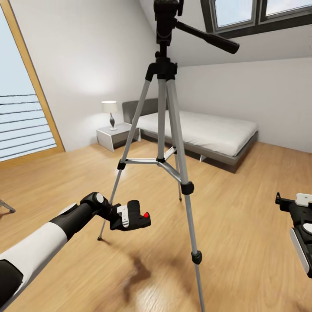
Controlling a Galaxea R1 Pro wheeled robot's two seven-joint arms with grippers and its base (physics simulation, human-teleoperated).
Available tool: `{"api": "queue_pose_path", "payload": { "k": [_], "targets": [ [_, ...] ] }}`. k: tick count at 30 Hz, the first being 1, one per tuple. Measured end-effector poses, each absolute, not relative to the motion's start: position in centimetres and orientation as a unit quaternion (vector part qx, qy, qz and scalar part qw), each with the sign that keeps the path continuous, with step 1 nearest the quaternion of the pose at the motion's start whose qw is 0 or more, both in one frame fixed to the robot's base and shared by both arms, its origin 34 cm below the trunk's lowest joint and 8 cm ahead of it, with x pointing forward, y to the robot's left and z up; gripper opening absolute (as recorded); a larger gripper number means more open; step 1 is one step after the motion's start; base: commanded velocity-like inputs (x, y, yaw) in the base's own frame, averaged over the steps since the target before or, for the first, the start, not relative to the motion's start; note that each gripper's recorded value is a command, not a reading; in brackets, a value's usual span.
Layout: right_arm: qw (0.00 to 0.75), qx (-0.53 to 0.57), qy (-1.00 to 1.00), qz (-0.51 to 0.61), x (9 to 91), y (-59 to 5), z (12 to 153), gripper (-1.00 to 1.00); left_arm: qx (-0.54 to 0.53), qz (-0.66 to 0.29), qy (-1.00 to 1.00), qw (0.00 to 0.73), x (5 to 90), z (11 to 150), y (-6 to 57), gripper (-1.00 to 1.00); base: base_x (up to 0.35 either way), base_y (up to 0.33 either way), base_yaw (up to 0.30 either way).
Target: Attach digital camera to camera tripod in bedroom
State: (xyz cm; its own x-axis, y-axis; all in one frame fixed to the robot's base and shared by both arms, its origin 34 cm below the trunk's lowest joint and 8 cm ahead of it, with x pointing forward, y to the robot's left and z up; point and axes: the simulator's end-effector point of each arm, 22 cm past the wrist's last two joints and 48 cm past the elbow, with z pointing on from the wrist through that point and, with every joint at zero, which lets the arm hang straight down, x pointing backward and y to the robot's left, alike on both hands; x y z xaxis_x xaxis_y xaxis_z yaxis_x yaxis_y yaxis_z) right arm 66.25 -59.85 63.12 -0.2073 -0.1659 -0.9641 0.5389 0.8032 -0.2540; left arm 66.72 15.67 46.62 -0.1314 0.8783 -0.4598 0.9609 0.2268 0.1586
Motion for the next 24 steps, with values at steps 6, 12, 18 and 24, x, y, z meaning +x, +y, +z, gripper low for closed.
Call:
{"api": "queue_pose_path", "payload": {
  "k": [6, 12, 18, 24],
  "targets": [
    [0.625, 0.133, 0.715, -0.284, 65.9, -59.9, 64.6, 1.0, 0.617, -0.081, 0.744, 0.243, 66.7, 48.0, 15.7, -1.0, 0.0, 0.0, 0.0],
    [0.632, 0.135, 0.708, -0.283, 65.6, -59.9, 65.8, 1.0, 0.627, -0.073, 0.738, 0.239, 66.2, 48.6, 15.6, -1.0, 0.0, 0.0, 0.0],
    [0.632, 0.135, 0.708, -0.283, 65.6, -59.9, 65.8, 1.0, 0.646, -0.067, 0.729, 0.215, 64.9, 47.1, 15.5, -1.0, 0.0, 0.0, 0.0],
    [0.639, 0.138, 0.702, -0.282, 65.3, -59.9, 67.0, 1.0, 0.654, -0.057, 0.723, 0.213, 64.6, 47.8, 15.5, -1.0, 0.0, 0.0, 0.0]
  ]
}}
